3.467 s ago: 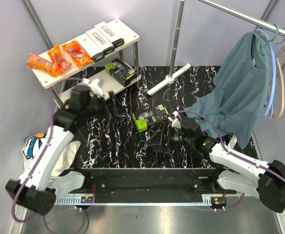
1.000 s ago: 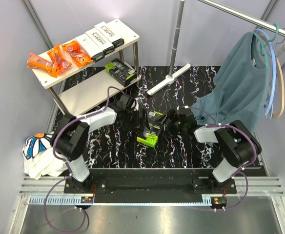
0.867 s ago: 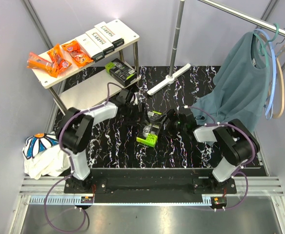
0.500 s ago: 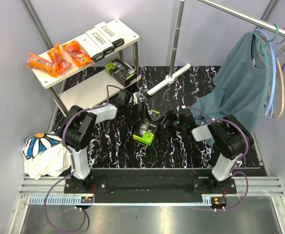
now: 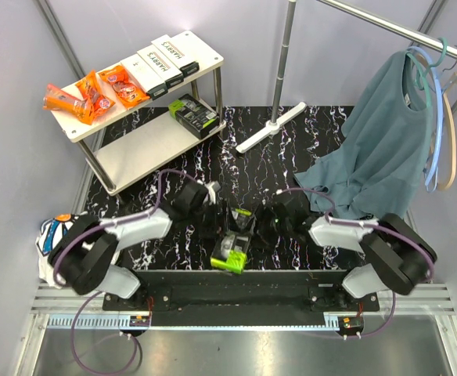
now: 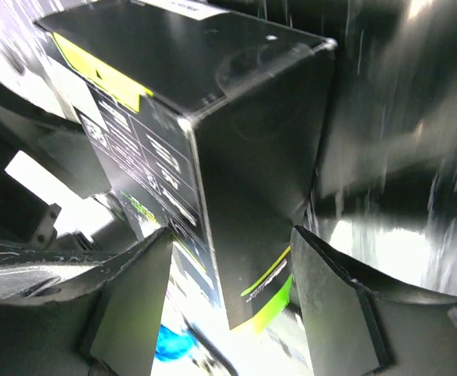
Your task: Place and organize the shaving razors onto the shelf
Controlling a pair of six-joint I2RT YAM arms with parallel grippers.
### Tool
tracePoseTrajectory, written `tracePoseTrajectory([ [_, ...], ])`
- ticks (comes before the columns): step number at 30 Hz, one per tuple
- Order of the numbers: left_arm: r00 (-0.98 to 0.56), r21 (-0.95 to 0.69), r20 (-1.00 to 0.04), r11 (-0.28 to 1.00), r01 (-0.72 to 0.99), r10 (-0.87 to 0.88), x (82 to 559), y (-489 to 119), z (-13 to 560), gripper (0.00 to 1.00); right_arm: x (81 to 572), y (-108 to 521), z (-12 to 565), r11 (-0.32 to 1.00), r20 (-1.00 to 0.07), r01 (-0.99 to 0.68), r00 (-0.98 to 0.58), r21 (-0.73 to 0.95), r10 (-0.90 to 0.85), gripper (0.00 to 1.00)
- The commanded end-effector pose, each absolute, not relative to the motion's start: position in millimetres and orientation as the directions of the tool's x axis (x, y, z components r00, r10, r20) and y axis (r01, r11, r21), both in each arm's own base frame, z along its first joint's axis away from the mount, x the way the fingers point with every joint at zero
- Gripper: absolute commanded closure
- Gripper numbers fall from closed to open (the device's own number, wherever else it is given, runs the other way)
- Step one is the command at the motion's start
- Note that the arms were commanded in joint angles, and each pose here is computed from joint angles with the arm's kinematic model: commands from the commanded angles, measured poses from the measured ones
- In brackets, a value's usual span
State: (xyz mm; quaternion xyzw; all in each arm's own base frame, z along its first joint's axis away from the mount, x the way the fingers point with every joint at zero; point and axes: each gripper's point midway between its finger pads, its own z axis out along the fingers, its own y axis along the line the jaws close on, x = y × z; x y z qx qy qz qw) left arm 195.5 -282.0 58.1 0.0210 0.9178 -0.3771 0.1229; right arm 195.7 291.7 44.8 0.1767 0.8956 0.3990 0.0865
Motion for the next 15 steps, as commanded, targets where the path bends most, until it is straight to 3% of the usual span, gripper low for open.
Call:
tracePoseTrajectory([
  [1,-0.992,-0.805,-0.112,0.58,0.122,0.053,113,-298,88,0.16,184,306,89,0.551,-0.057,0.187,-0.917,0.813,0.394,0.3],
  [8,-0.995,-0.805,-0.1,0.588,0.08,-0.002,90,-280,91,0.16,145,285,80,0.58,-0.021,0.236,-0.916,0.78,0.4,0.29],
  [15,-0.996,-0.762,-0.094,0.644,0.064,-0.012,87,-268,83,0.12,124,273,76,0.596,0.009,0.247,-0.927,0.764,0.374,0.2],
])
